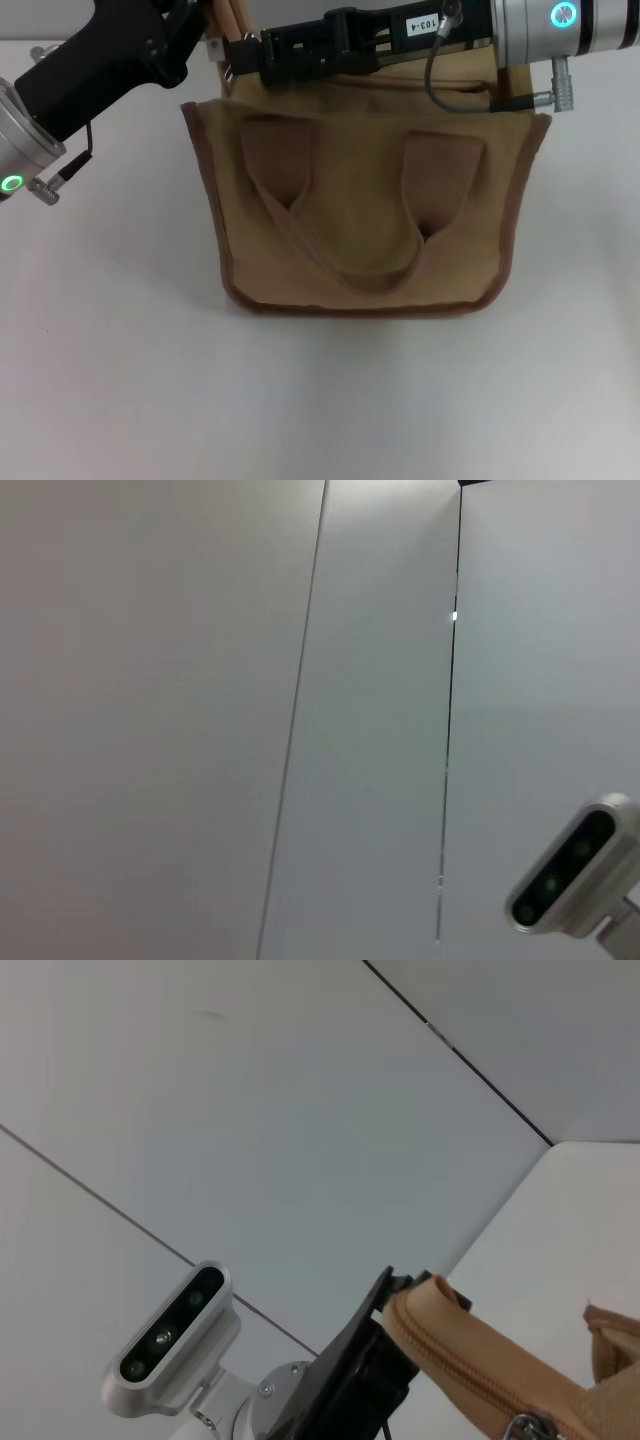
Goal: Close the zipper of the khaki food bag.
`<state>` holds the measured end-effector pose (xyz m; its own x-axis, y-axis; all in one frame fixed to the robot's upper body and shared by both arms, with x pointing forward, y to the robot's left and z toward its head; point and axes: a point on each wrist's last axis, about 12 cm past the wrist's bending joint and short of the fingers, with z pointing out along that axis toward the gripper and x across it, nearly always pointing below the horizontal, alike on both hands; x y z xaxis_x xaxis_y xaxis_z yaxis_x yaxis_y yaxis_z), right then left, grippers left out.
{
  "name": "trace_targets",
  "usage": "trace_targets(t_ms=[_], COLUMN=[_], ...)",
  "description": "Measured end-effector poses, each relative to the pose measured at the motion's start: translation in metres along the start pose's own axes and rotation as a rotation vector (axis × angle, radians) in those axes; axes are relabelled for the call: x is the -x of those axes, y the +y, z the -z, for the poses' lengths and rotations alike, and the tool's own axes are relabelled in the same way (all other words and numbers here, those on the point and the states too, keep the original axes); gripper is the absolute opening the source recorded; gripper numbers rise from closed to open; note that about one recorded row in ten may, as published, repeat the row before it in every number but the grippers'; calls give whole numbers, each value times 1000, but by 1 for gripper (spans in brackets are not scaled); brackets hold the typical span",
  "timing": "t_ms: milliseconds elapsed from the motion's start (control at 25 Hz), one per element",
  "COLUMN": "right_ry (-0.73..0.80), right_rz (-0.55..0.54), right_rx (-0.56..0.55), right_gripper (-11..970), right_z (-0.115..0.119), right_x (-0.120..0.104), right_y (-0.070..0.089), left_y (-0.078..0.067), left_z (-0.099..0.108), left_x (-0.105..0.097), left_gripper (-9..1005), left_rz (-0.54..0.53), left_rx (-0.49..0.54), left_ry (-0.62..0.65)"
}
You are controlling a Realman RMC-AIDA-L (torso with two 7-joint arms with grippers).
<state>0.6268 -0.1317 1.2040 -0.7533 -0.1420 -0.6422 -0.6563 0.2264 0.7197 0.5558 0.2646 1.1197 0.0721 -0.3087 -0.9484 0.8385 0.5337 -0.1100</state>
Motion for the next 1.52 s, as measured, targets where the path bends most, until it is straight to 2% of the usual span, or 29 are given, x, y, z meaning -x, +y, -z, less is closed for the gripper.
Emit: trace_targets(t_ms=[480, 1360, 1520], right_ry=[-18, -29, -38], right_rz=[29, 18, 13], right_rx=[31, 6, -9], right_gripper=[670, 642, 568], right_z=[2, -2, -3], right_x=[-1, -2, -1], right_y=[3, -1, -2], left_y=[0, -4, -4], left_z=[2, -4, -5], left_x=[3, -2, -2], left_gripper=[22, 22, 22], left_rz=[9, 50, 50], left_rx=[-8, -24, -23], left_ry=[-8, -3, -1])
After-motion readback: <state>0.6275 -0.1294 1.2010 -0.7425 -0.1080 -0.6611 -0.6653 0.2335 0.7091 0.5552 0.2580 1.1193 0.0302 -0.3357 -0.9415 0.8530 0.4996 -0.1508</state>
